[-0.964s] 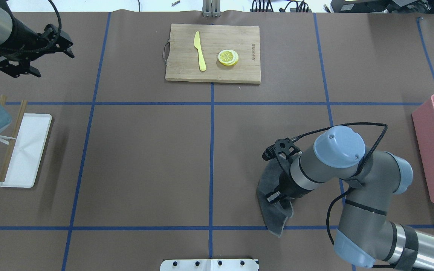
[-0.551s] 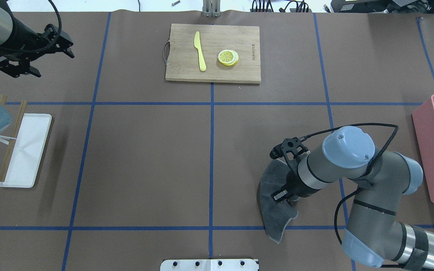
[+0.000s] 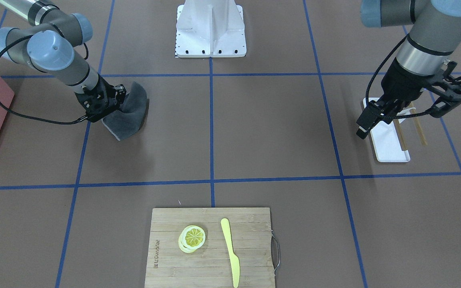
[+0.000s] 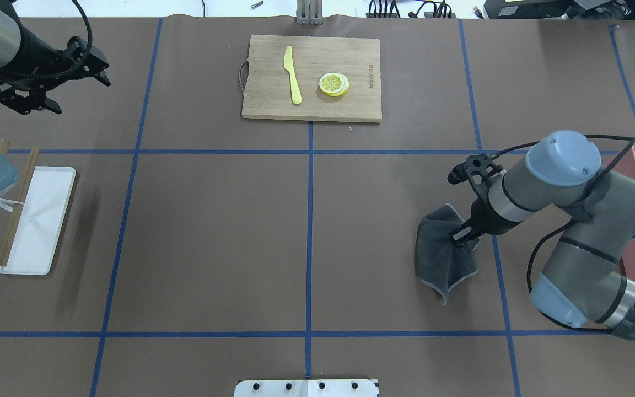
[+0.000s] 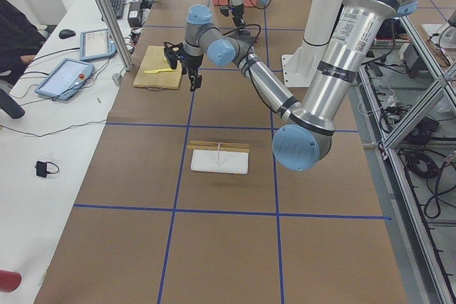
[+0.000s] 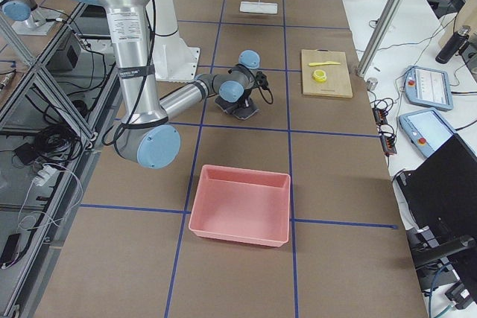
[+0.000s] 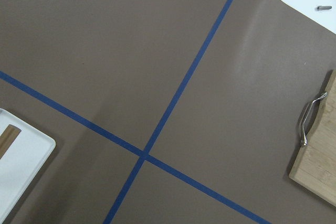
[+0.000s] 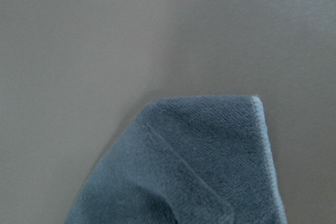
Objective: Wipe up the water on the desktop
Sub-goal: 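Drag the towel back and forth across the table with the right gripper, then lift the towel and carry it over the pink bin with the right gripper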
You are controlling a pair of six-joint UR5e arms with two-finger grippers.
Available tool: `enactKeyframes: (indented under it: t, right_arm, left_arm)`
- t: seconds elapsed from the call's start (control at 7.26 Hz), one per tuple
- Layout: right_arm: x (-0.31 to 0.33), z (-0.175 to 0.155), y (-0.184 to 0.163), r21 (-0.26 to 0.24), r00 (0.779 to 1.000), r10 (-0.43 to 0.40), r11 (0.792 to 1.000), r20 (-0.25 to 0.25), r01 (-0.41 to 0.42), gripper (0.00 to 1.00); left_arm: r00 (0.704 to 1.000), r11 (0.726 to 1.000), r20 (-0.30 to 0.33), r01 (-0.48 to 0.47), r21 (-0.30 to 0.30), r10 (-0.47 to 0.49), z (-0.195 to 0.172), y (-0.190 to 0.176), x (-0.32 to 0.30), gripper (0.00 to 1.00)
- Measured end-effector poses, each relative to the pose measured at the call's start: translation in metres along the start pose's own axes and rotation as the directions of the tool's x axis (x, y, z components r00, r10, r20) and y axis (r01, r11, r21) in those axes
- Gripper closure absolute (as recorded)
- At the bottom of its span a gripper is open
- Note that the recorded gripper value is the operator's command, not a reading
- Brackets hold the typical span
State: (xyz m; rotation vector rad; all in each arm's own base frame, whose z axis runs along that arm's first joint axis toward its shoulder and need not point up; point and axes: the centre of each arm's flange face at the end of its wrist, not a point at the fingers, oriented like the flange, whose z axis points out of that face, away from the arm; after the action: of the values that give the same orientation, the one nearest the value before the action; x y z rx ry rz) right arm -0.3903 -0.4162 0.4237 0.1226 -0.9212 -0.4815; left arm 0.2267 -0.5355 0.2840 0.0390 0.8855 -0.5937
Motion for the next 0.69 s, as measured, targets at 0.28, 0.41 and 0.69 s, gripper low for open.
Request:
enactKeyframes:
  t: [0.28,0.41,0.69]
  right_arm:
    - [0.061,-0.036,-0.028,0.025,0.999,0.028,0.999,0.015,-0.028,1.00]
    - [0.072,-0.058,-0.045,0.049,0.999,0.042,0.998,0.026,-0.044,1.00]
    - [0.074,-0.112,-0.076,0.134,0.998,0.046,0.990,0.036,-0.050,1.00]
  left_arm:
    - [1.000,1.000,0.000,0.001,0.000,-0.001,0.000,0.000,0.000,0.02]
    - [1.000,1.000,0.000,0.001,0.000,-0.001,0.000,0.000,0.000,0.02]
    - [1.000,1.000,0.002,0.002,0.000,-0.002,0.001,-0.001,-0.001,0.02]
